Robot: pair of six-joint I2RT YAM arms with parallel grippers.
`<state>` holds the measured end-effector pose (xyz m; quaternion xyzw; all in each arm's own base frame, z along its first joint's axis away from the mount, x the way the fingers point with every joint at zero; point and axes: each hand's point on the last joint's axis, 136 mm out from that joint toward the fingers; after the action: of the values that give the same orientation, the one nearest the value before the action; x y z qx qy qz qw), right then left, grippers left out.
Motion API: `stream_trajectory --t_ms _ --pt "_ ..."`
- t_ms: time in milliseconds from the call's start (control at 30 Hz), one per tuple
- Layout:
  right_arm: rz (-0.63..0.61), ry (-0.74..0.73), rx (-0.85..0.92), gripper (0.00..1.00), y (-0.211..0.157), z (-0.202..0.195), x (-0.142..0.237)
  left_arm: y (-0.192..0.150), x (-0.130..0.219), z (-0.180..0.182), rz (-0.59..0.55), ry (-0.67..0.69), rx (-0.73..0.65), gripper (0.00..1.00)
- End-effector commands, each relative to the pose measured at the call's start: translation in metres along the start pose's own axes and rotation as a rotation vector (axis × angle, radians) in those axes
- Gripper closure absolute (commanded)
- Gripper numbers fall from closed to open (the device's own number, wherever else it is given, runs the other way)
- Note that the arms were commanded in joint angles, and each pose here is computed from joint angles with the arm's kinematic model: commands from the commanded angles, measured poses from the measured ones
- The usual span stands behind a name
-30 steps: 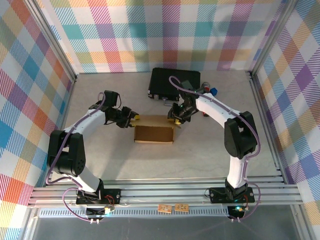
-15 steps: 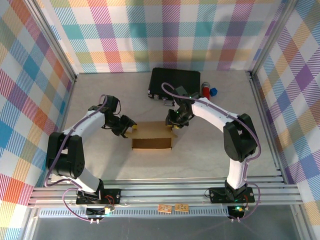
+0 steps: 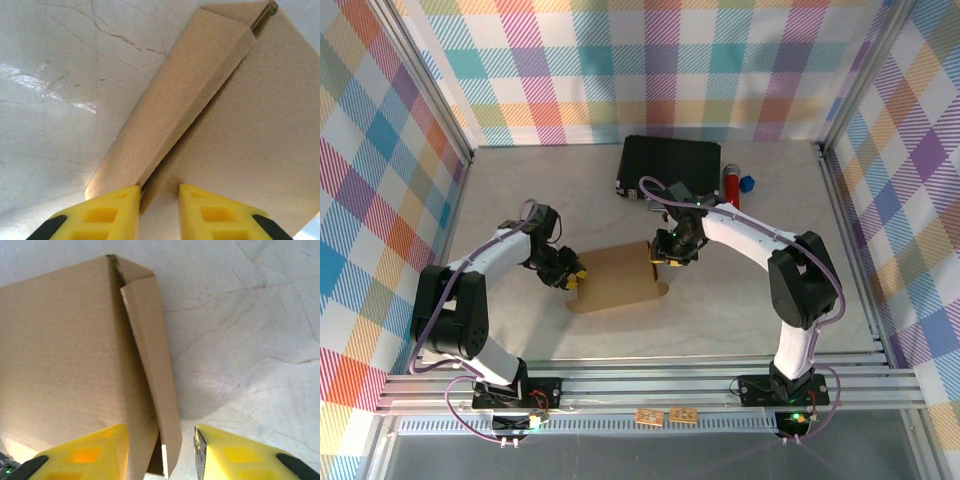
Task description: Fold the paper box
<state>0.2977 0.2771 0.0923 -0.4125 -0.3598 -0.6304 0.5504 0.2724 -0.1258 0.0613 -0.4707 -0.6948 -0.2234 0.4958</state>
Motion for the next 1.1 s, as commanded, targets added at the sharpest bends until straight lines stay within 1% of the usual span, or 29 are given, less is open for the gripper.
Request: stream_trajectory --t_ms 0,100,167,333,467,500,567,700,800,900,967,1067 --pt "-0.024 0.066 0.028 0.54 -0.007 0.012 0.022 -0.004 -0.006 0.014 -0.006 0.053 0.008 0.76" --pt "-0.024 0.093 0.034 0.52 -0.013 0.015 0.03 -0.004 -0.007 0.013 -0.009 0.061 0.001 0.77" --pt "-0.01 0.091 0.034 0.51 -0.017 0.014 0.029 -0.003 -0.007 0.011 -0.011 0.064 -0.005 0.77" --pt "0.054 0.091 0.04 0.46 -0.028 0.009 0.003 -0.002 -0.007 0.008 -0.017 0.07 -0.011 0.77" --pt "0.116 0.098 0.02 0.46 -0.036 0.005 -0.022 -0.001 -0.007 0.006 -0.016 0.07 -0.018 0.78" --pt "0.122 0.095 0.017 0.47 -0.036 0.004 -0.025 -0.001 -0.007 0.005 -0.016 0.067 -0.019 0.78" --pt "0.136 0.075 0.008 0.55 -0.037 -0.001 -0.033 0.0 -0.004 0.001 -0.024 0.054 -0.029 0.77" --pt "0.147 0.026 0.005 0.64 -0.039 -0.012 -0.042 0.004 0.018 -0.015 -0.068 0.021 -0.062 0.65" --pt "0.143 0.004 0.017 0.68 -0.039 -0.017 -0.042 0.005 0.043 -0.027 -0.106 0.009 -0.094 0.59" --pt "0.145 -0.002 0.023 0.7 -0.039 -0.018 -0.041 0.007 0.06 -0.028 -0.136 0.031 -0.127 0.54" --pt "0.144 -0.002 0.024 0.71 -0.039 -0.017 -0.041 0.008 0.06 -0.023 -0.129 0.054 -0.159 0.53" --pt "0.144 0.001 0.022 0.72 -0.038 -0.016 -0.041 0.008 0.046 -0.01 -0.084 0.103 -0.197 0.53"
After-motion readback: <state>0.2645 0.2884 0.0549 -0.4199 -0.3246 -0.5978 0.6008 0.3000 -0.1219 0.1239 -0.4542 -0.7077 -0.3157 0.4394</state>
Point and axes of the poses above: each hand's point on the last joint's axis, 136 mm out from that joint toward the fingers, its own x axis back along the fingers, its own z axis along the line the jaws close on, y = z × x, and after that the axes turned 10 degrees about -x, right-handed
